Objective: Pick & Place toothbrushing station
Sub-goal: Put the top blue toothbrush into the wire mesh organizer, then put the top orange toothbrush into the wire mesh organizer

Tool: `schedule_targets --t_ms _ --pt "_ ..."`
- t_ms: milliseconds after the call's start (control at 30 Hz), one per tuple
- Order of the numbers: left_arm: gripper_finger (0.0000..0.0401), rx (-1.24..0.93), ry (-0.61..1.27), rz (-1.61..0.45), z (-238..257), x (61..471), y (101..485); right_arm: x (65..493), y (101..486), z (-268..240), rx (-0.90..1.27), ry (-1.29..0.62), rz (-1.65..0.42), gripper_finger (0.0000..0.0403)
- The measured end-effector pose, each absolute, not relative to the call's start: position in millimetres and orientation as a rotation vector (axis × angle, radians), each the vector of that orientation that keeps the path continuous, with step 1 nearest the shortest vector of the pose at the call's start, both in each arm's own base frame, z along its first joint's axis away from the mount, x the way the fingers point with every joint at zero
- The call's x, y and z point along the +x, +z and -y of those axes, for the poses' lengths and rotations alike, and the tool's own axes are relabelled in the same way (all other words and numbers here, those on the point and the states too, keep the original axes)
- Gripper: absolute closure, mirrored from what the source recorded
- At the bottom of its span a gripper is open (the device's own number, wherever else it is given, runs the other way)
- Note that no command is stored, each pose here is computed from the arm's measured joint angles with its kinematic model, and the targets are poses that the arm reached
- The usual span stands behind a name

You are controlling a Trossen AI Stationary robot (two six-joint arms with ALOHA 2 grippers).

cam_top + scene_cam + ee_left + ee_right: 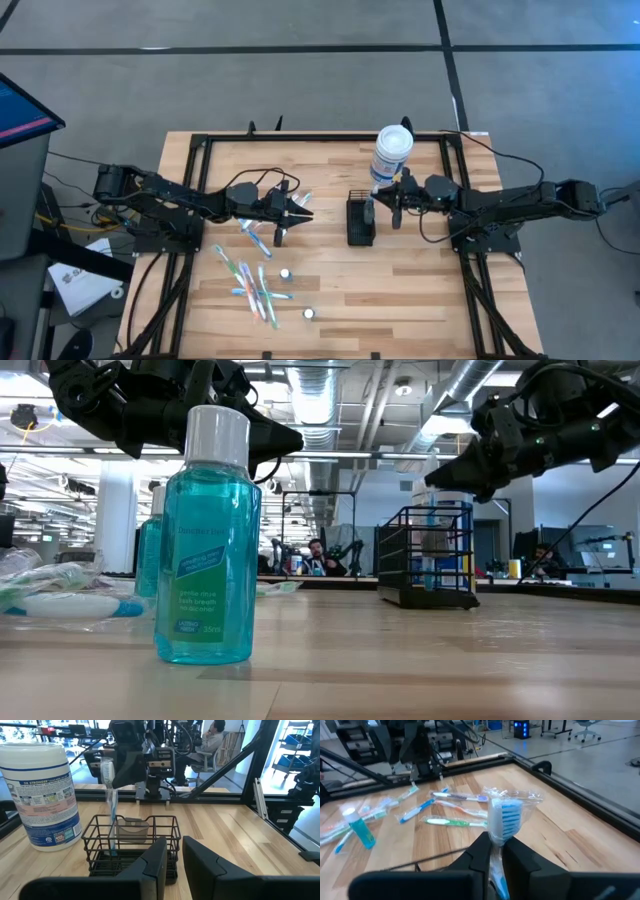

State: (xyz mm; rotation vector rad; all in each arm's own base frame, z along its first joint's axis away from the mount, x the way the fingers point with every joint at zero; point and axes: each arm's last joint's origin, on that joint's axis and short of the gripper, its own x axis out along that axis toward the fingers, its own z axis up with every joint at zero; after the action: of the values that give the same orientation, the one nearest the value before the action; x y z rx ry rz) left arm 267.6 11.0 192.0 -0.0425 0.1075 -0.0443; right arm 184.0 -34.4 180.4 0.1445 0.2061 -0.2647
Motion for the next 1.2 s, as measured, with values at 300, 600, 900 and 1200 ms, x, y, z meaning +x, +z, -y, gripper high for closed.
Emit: schedule_targets --t_ms 300,600,900,1200 --pt "0.0343 -0.042 -0.044 -0.108 -11.0 267.6 192.0 183.6 178.8 34.3 0.131 -0.264 -0.225 0.0327" --pt "0.0343 -0.042 -0.044 -0.108 -11.0 267.6 192.0 183.6 178.8 34.3 0.123 -0.262 -0.226 0.0271" --pt "0.0343 -0.042 -0.044 -0.108 -11.0 267.6 192.0 182.0 177.8 34.1 0.09 -0.259 -0.25 0.0229" --pt "0.0343 -0.047 -0.044 -0.11 -11.0 267.6 191.8 169.6 188.2 31.8 0.098 -0.26 -0.229 0.0225"
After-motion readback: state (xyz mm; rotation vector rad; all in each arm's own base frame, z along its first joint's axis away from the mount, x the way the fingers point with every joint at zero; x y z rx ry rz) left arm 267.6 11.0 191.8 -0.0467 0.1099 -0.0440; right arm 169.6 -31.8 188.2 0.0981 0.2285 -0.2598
